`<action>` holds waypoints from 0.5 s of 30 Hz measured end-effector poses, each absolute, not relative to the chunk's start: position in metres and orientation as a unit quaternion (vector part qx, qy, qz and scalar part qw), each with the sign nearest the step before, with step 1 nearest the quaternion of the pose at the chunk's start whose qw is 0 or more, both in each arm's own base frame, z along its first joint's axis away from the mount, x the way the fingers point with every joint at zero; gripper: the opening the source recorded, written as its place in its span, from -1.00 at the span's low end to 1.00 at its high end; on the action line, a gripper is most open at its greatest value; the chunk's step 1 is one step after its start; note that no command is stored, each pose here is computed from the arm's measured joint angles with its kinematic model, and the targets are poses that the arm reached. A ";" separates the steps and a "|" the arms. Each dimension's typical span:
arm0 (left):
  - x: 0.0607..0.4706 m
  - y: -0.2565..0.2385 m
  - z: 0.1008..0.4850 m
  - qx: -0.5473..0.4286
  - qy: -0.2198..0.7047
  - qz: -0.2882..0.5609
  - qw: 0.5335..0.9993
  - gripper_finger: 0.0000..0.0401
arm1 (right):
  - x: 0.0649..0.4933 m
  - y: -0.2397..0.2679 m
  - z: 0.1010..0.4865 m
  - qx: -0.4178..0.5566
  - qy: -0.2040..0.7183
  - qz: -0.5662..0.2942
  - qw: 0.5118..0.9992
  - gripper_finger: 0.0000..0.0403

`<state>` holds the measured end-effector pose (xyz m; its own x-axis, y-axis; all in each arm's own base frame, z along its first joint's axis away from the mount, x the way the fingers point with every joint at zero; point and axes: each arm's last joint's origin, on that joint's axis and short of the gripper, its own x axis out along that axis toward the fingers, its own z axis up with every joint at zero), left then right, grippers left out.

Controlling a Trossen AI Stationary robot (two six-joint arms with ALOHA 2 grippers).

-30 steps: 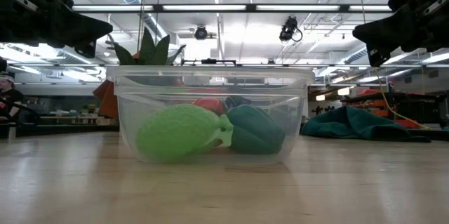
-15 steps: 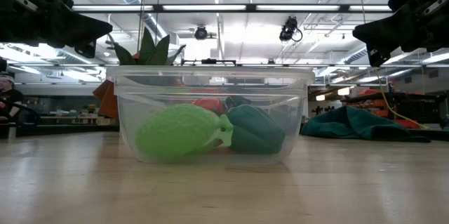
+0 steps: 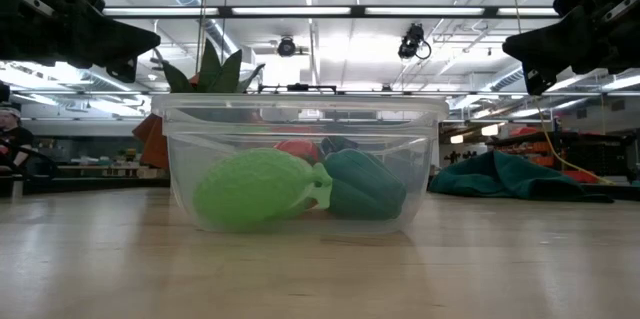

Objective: Pick and placing Produce into tupperware
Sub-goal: Return to Home Position

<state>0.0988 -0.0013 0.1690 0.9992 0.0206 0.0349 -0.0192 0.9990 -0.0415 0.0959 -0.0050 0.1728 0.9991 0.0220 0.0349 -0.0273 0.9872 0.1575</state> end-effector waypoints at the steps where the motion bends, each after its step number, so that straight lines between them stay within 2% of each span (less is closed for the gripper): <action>1: 0.099 -0.001 0.169 -0.021 -0.018 0.010 1.000 -0.86 | 0.096 -0.005 0.173 0.079 -0.016 0.012 0.997 -1.00; 6: 0.099 -0.001 0.169 -0.021 -0.018 0.010 1.000 -0.88 | 0.096 -0.005 0.173 0.079 -0.016 0.012 0.997 -1.00; 15: 0.099 -0.001 0.169 -0.020 -0.018 0.010 1.000 -0.82 | 0.096 -0.005 0.173 0.079 -0.017 0.012 0.997 -1.00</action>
<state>0.0988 -0.0013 0.1689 0.9992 0.0206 0.0347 -0.0192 0.9990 -0.0413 0.0959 -0.0050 0.1728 0.9991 0.0221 0.0351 -0.0274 0.9872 0.1574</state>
